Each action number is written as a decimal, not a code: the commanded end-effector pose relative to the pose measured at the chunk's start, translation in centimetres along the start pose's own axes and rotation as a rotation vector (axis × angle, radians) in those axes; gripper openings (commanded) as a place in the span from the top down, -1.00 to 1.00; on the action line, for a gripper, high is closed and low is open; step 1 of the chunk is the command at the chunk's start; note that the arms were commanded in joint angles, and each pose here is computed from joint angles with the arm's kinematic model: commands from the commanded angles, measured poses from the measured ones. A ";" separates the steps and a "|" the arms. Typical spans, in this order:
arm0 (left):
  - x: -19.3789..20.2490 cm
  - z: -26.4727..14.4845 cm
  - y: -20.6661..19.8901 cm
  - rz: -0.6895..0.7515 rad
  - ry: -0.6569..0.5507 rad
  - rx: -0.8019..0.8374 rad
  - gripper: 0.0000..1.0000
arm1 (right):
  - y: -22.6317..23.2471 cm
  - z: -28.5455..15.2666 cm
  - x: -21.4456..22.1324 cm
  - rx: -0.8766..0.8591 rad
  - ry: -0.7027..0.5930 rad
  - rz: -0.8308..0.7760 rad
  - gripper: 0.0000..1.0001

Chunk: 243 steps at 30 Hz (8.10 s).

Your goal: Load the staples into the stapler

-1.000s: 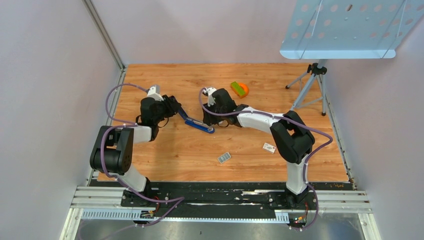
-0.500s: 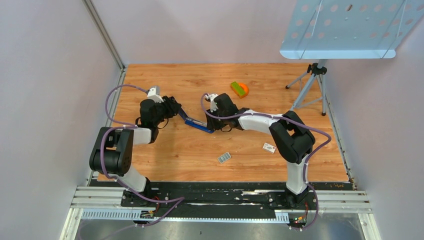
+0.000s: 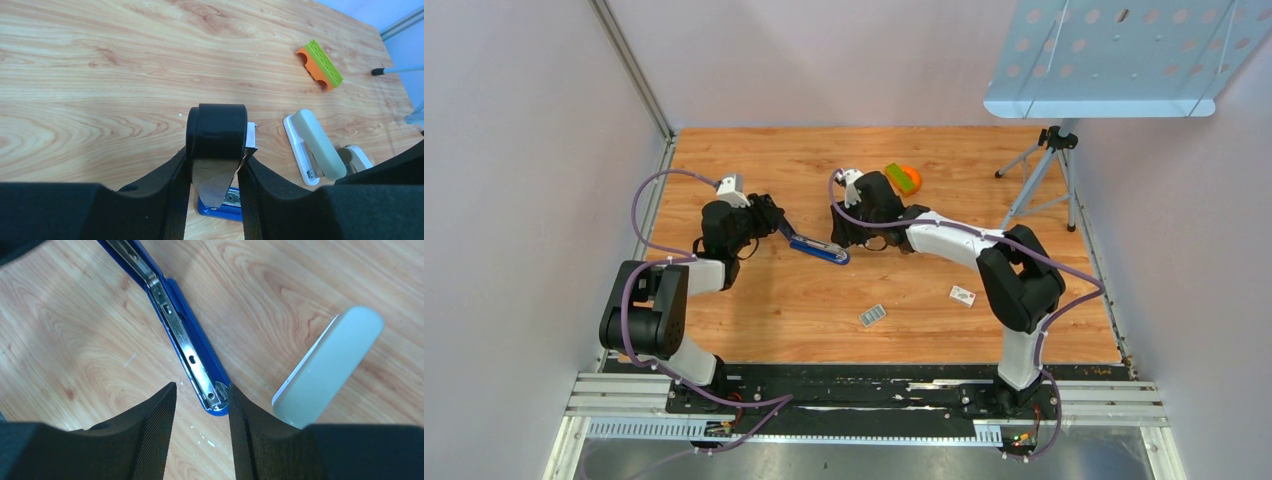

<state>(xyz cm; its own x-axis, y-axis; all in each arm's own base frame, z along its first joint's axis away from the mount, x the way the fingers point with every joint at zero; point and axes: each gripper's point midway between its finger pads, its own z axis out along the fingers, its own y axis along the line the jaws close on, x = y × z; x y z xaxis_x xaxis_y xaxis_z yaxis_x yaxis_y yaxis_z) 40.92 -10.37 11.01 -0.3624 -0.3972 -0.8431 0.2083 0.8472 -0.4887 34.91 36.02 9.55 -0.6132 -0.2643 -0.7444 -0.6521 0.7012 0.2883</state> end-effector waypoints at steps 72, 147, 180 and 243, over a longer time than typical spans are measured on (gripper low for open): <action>3.3 -2.3 -7.6 0.138 0.086 0.119 -0.26 | -2.9 3.9 7.0 0.044 0.186 0.038 0.43; 2.1 -5.0 -13.9 0.451 0.032 0.546 -0.17 | -3.4 3.0 8.0 0.002 0.184 0.018 0.43; 5.7 -3.3 -9.3 0.416 0.110 0.311 -0.35 | -2.6 0.5 4.6 -0.092 0.108 -0.001 0.16; 14.8 -3.3 -3.9 -0.171 0.468 -0.110 0.02 | 1.4 -0.2 11.5 -0.122 0.275 0.130 0.29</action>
<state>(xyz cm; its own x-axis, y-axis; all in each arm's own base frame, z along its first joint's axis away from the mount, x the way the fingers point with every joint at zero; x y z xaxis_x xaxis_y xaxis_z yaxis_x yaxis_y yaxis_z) 34.91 -19.40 6.62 -0.6434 -0.4363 -0.6290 0.1109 0.7599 -0.6405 28.44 36.18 6.86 -0.7254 -0.3025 -0.6183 -0.6593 0.5634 0.4979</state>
